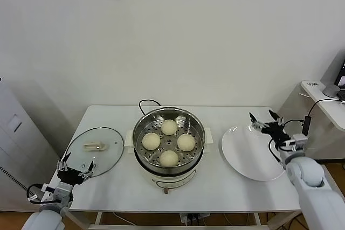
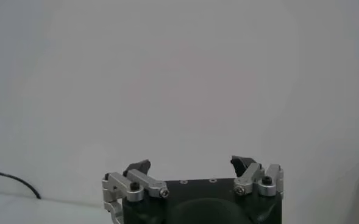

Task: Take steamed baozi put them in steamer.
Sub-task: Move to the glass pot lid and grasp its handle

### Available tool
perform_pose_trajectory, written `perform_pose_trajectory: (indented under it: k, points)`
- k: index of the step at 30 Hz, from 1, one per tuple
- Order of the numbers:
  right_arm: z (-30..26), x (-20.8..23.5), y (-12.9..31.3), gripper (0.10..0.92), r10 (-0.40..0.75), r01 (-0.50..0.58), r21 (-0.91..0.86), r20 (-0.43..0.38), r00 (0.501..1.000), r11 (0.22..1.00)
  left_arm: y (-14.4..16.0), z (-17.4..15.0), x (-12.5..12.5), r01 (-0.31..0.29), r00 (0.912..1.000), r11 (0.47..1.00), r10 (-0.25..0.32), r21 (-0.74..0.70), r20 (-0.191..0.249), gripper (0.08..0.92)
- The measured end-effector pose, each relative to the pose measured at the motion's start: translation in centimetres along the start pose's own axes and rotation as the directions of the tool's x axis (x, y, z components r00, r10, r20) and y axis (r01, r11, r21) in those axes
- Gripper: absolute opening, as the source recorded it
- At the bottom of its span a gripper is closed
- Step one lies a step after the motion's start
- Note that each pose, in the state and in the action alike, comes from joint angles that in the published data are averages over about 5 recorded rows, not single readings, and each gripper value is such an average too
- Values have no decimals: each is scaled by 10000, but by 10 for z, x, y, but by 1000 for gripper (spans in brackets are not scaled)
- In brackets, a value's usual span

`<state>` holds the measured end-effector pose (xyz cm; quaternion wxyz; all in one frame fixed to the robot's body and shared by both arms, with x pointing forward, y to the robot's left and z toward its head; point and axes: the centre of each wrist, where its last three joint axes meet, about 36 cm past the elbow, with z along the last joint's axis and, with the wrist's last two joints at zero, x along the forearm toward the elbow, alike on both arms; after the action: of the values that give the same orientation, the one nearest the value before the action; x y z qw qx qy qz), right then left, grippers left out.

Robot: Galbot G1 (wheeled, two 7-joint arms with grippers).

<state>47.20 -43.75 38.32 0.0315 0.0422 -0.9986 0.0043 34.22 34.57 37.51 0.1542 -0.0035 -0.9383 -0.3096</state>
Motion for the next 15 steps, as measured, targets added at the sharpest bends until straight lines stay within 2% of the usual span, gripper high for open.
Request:
perform_pose_trajectory:
  k: [4, 7, 11, 15]
  points:
    - [22, 12, 3, 823, 143, -146, -295, -115, 9998, 9995, 0, 17, -9, 543, 9971, 9851, -448, -1635, 616, 823]
    - [34, 18, 5, 823, 219, -227, -489, -155, 9996, 9985, 1, 29, -16, 1033, 9907, 9517, -724, -2891, 1156, 823]
    - [45, 22, 7, 823, 304, -315, -645, -175, 9994, 9974, 2, 44, -26, 1710, 9770, 8746, -910, -4538, 1928, 823]
    - [51, 26, 8, 823, 336, -347, -701, -174, 9993, 9969, 0, 57, -36, 2247, 9624, 7751, -814, -5905, 2593, 823]
